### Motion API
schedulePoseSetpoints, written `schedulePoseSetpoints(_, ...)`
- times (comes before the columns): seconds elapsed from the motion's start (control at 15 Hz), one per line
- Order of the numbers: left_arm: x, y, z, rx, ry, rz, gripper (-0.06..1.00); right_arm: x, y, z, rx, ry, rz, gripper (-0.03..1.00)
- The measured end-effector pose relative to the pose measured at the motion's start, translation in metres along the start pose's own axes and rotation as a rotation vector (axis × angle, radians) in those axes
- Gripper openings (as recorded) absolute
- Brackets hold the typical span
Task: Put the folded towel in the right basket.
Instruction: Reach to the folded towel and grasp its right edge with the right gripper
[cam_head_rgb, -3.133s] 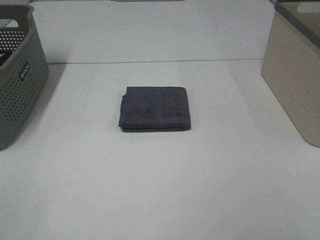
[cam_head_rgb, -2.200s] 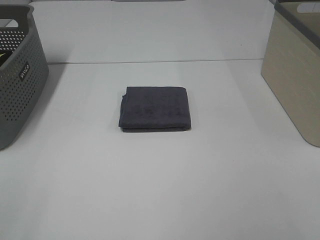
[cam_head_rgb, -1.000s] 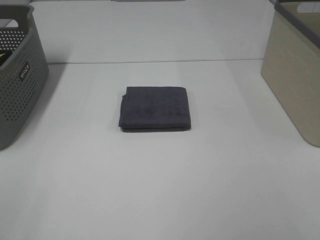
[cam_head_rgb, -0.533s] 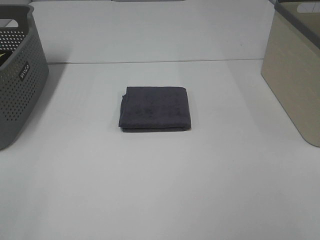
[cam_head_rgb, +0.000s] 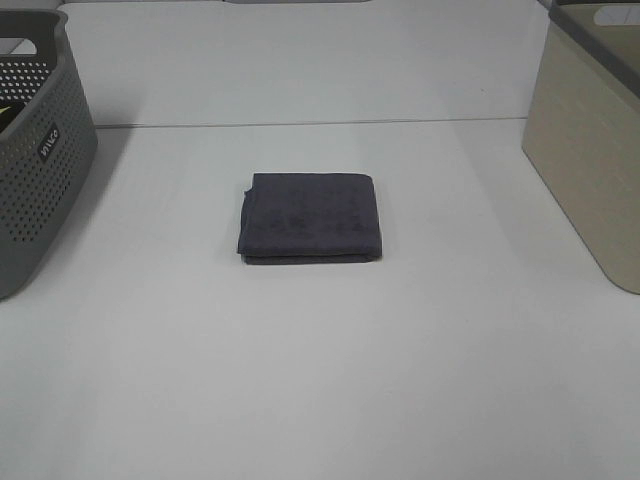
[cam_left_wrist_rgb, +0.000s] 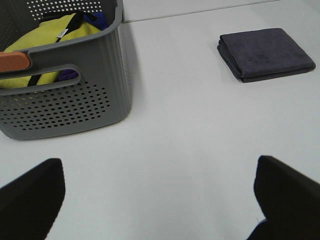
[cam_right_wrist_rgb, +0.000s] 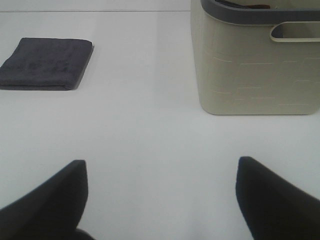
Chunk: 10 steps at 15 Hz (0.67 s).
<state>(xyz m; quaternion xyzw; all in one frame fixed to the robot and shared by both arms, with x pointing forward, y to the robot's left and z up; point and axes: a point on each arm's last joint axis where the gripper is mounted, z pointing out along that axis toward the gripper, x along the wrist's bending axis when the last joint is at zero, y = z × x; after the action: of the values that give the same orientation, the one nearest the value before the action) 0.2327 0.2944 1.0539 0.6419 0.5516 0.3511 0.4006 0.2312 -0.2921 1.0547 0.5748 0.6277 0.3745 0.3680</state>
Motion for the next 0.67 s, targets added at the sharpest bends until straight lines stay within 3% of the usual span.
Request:
schedulePoseSetpoints(0.47, 0.0, 0.0, 0.0, 0.0, 0.0, 0.0, 0.98, 0.0, 0.001, 0.0, -0.001, 0.004, 0.003, 0.77)
schedulePoseSetpoints(0.67, 0.0, 0.0, 0.0, 0.0, 0.0, 0.0, 0.98, 0.002, 0.024, 0.015, -0.009, 0.054, 0.05, 0.77)
